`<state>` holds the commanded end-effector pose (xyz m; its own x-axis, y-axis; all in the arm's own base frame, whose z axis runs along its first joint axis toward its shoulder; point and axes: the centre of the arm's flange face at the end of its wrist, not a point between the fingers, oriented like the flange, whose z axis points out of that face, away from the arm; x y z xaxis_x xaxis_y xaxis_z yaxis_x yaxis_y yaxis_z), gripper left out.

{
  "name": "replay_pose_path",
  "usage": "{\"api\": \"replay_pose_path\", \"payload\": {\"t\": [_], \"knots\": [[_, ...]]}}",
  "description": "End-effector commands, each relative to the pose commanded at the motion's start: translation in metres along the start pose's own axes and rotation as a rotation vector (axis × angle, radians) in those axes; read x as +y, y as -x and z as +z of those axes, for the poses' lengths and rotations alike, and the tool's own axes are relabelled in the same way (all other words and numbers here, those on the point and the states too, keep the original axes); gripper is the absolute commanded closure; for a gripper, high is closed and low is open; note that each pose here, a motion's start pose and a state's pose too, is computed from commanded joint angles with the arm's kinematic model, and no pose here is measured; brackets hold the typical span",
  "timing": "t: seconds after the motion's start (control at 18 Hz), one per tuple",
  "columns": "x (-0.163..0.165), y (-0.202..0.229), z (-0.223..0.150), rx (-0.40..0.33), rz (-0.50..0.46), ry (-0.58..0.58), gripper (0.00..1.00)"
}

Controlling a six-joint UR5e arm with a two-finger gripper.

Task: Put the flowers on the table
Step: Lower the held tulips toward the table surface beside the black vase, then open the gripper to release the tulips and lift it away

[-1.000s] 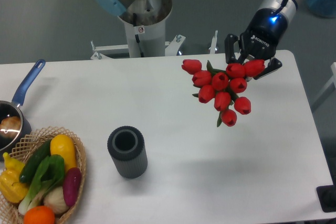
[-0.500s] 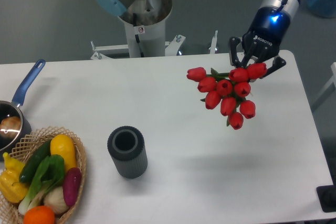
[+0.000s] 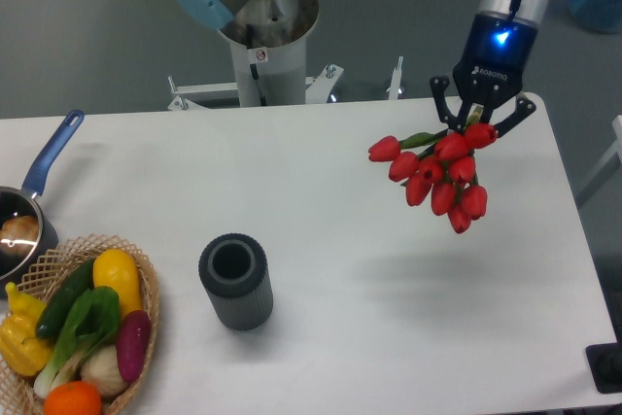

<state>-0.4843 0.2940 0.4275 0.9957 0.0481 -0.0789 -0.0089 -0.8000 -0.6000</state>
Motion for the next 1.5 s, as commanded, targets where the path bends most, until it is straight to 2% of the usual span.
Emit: {"api": "replay_pose_path", "payload": {"t": [0.11, 0.22, 0.44, 0.83, 1.11, 1.22, 1.28, 1.33, 1.39, 1.44, 1.5], "knots": [[-0.003, -0.004, 0.016, 0.020, 0.015, 0.039, 0.77], [-0.004, -0.011, 0.051, 0.062, 0.046, 0.117, 0.77], [-0.008, -0.027, 0.097, 0.100, 0.118, 0.270, 0.77], [-0.011, -0.037, 0.151, 0.177, 0.145, 0.310, 0.73], [-0.009, -0.041, 0.169, 0.206, 0.146, 0.319, 0.71], [-0.006, -0.041, 0.175, 0.217, 0.145, 0.323, 0.65], [-0.005, -0.041, 0.176, 0.218, 0.147, 0.323, 0.56], [-0.005, -0.040, 0.177, 0.218, 0.147, 0.323, 0.55], [-0.006, -0.039, 0.176, 0.217, 0.149, 0.322, 0.47], [-0.008, -0.037, 0.175, 0.212, 0.151, 0.320, 0.36], [-0.011, -0.035, 0.173, 0.206, 0.156, 0.317, 0.19]]}}
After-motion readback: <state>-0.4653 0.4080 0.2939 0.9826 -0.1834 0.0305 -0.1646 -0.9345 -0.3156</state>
